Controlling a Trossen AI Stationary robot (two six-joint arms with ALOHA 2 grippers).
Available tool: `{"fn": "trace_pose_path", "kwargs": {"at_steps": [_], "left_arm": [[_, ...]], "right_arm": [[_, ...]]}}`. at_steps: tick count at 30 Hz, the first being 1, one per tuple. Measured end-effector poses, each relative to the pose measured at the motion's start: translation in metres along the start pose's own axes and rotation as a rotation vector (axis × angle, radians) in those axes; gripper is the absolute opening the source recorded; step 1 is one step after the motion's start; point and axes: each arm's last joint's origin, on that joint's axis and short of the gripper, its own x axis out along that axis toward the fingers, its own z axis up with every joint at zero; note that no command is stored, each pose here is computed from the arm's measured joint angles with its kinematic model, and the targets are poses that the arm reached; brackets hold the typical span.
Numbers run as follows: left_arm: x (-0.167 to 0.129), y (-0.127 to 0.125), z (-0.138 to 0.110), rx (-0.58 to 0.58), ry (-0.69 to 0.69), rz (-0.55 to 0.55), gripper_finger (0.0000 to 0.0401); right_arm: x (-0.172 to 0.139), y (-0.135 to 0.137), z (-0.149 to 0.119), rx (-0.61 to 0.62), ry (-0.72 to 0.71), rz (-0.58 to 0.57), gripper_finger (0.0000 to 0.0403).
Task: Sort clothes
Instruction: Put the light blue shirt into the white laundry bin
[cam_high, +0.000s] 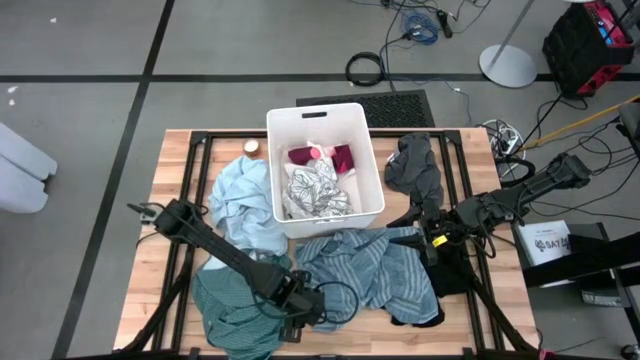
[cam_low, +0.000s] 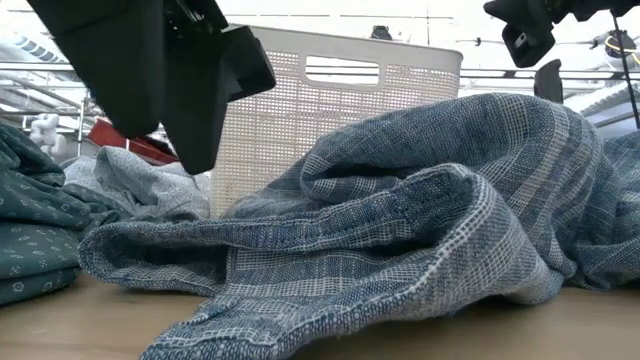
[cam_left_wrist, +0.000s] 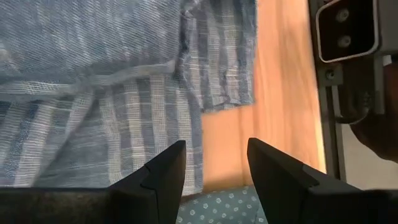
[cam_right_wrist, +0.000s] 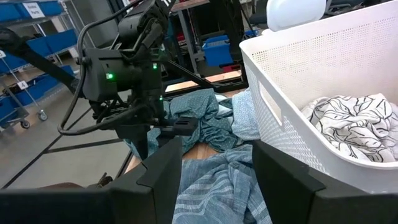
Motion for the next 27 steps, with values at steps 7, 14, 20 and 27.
{"fn": "trace_pose_path", "kwargs": {"at_steps": [7, 14, 20, 27], "left_arm": [[0.018, 0.003, -0.002, 0.043, 0.012, 0.061, 0.0182], [0.031, 0.004, -0.003, 0.037, 0.04, 0.047, 0.0182], [0.006, 0.005, -0.009, -0.018, 0.109, 0.064, 0.0182], [-0.09, 0.01, -0.031, -0.162, 0.112, 0.202, 0.0182]], "right_arm": [[0.0, 0.0, 0.0, -0.004, 0.002, -0.001, 0.0183], [0.0, 0.0, -0.001, 0.0, 0.013, -0.005, 0.0183], [0.0, -0.001, -0.002, -0.001, 0.016, -0.006, 0.0183], [0.0, -0.001, -0.004, -0.004, 0.038, -0.014, 0.0183]]}}
